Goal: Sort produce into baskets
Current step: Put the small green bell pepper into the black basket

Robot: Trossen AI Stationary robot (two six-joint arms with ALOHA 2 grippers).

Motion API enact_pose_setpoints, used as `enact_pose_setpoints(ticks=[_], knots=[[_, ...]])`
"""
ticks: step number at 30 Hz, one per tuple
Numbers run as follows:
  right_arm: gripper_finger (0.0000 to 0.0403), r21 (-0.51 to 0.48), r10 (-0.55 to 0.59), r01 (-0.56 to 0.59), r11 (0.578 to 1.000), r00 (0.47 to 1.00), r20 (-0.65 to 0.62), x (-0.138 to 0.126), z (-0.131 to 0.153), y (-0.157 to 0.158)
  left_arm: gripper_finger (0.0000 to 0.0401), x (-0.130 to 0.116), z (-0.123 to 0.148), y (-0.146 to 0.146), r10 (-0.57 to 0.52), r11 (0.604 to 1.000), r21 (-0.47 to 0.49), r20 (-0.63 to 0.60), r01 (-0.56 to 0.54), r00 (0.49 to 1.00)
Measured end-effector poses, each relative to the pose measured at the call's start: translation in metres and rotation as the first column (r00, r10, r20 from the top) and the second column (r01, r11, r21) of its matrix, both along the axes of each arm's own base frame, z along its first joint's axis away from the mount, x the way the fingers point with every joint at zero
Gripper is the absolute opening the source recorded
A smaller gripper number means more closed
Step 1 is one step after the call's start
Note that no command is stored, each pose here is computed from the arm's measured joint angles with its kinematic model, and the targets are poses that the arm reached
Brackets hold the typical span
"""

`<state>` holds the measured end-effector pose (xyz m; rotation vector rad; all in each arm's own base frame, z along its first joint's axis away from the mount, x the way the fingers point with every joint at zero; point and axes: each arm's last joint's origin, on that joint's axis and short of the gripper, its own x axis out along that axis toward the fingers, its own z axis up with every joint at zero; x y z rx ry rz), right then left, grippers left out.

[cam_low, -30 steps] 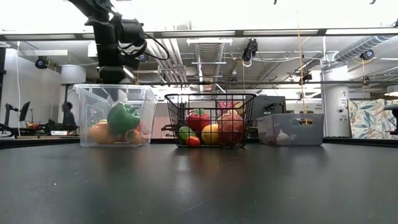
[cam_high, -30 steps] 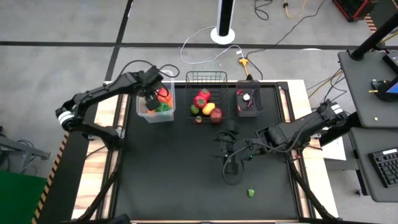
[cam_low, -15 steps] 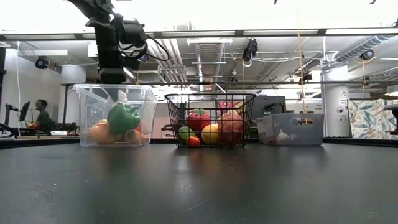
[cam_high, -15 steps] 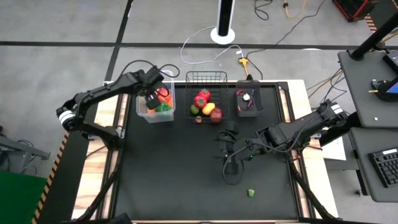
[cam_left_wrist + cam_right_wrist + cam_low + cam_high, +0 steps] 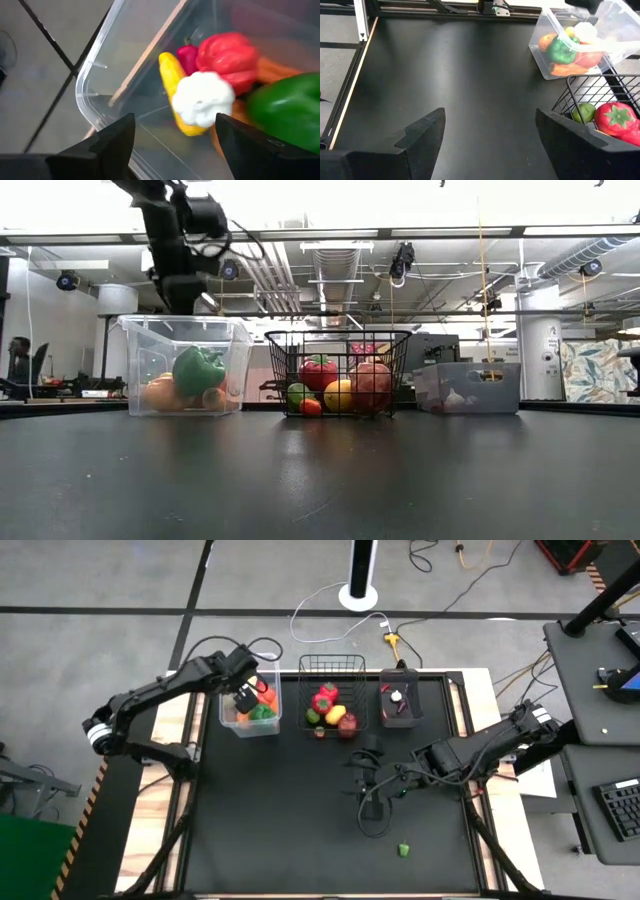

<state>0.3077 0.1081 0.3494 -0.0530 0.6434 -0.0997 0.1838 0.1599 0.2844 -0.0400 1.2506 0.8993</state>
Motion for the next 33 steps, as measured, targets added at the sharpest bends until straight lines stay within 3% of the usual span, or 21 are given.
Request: enact_pose_setpoints(ticks=[4, 9, 14, 17, 21, 25, 28, 33], knots=[[0.0302, 0.011, -0.013, 0.013, 1.0, 1.0, -0.013, -0.001, -0.001, 0.0, 0.0256, -0.005, 0.017, -0.027, 0.036, 0.999, 0.012, 0.119, -0.038, 0.992], [0.0296, 0.045, -0.044, 0.045, 0.998, 0.999, -0.025, -0.002, -0.003, -0.001, 0.0256, -0.004, 0.038, -0.079, -0.052, 0.998, 0.034, 0.335, 0.043, 0.941], [0.0288, 0.085, -0.081, 0.083, 0.993, 0.996, -0.035, -0.003, -0.004, -0.001, 0.0256, 0.013, 0.042, -0.139, -0.249, 0.964, 0.08, 0.598, 0.252, 0.762], [0.0283, 0.12, -0.107, 0.111, 0.987, 0.993, -0.038, -0.003, -0.006, -0.001, 0.0256, 0.022, 0.032, -0.176, -0.365, 0.921, 0.158, 0.669, 0.357, 0.647], [0.0276, 0.215, -0.14, 0.153, 0.965, 0.987, -0.072, -0.004, -0.012, 0.0, 0.0256, 0.026, 0.016, -0.22, -0.458, 0.874, 0.256, 0.717, 0.413, 0.526], [0.0269, 0.327, -0.173, 0.214, 0.921, 0.973, -0.151, -0.006, -0.027, 0.001, 0.0256, 0.025, 0.0, -0.251, -0.501, 0.838, 0.286, 0.742, 0.466, 0.446], [0.0263, 0.418, -0.183, 0.278, 0.865, 0.95, -0.252, -0.006, -0.044, 0.004, 0.0256, 0.026, -0.012, -0.264, -0.509, 0.823, 0.287, 0.757, 0.49, 0.41], [0.0253, 0.485, -0.206, 0.452, 0.749, 0.854, -0.477, -0.007, -0.077, 0.016, 0.0256, 0.032, -0.024, -0.277, -0.509, 0.815, 0.274, 0.759, 0.511, 0.405]])
